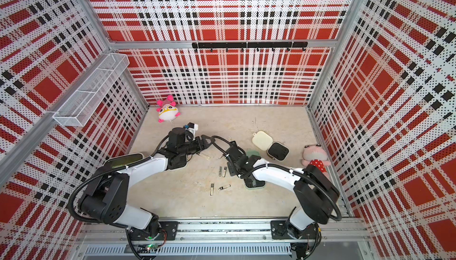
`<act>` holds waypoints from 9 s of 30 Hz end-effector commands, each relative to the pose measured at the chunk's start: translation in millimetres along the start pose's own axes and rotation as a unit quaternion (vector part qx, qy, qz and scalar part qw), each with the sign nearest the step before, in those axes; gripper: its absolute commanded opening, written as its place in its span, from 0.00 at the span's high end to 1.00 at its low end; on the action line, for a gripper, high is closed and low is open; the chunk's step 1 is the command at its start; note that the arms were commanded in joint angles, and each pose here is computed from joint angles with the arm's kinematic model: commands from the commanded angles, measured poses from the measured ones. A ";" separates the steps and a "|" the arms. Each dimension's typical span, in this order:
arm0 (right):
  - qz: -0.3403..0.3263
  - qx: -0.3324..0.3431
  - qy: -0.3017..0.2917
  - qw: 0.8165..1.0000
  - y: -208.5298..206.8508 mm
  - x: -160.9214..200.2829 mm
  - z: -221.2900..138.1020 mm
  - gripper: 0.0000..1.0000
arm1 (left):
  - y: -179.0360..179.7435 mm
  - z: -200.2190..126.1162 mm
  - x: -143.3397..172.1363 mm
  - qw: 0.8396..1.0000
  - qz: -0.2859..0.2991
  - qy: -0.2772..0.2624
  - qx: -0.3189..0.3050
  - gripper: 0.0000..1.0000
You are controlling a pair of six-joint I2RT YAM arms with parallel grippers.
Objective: Organize nail clipper sets
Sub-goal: Place the nail clipper in the storage box.
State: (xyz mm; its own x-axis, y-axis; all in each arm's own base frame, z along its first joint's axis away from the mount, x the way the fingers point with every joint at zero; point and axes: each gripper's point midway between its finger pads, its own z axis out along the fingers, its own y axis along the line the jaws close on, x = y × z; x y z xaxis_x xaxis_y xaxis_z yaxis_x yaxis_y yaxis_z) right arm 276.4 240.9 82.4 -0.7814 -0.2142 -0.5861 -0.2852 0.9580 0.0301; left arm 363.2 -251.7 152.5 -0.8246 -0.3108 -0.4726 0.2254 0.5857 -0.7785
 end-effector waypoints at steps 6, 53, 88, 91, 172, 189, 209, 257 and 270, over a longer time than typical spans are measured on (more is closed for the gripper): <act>0.094 0.053 -0.014 0.994 -57.5 26.1 -16.0 0.85 | -82.3 63.1 34.5 0.993 0.039 0.056 0.098 0.31; 0.110 0.100 0.033 0.988 -90.8 69.7 9.6 0.83 | -63.2 142.6 101.4 0.986 0.015 0.130 0.102 0.36; 0.122 0.057 0.071 0.988 -69.9 80.7 23.3 0.80 | -40.6 138.2 90.3 0.988 -0.001 0.122 0.091 0.36; 0.121 0.053 0.070 0.989 -65.3 79.4 23.6 0.80 | -39.1 136.7 87.4 0.989 -0.001 0.119 0.091 0.36; 0.086 0.059 0.038 0.994 -62.1 49.7 16.2 0.71 | -37.5 135.0 92.1 0.988 -0.001 0.124 0.089 0.37; 0.091 0.054 0.017 0.994 -61.3 36.2 6.4 0.70 | -37.6 134.3 90.8 0.989 -0.002 0.121 0.088 0.39; 0.117 0.032 0.011 0.993 -58.4 26.1 13.8 0.76 | -36.9 119.3 70.0 0.991 -0.007 0.100 0.089 0.39; 0.122 0.023 0.010 0.992 -57.8 23.6 10.8 0.82 | -41.7 119.0 71.1 0.990 -0.005 0.103 0.095 0.39; 0.127 0.036 0.022 0.991 -69.0 44.0 7.0 0.87 | -43.4 111.6 65.0 0.991 -0.006 0.096 0.096 0.39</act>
State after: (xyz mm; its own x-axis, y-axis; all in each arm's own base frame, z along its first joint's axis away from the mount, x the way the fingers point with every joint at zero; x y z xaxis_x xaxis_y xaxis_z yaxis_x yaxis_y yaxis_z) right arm 268.2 175.8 49.3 -0.8464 0.0059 -0.5326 -0.0675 0.9907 0.1181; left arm 359.6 -383.9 94.5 -0.9154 -0.1569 -0.3708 0.2692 0.4463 -0.8534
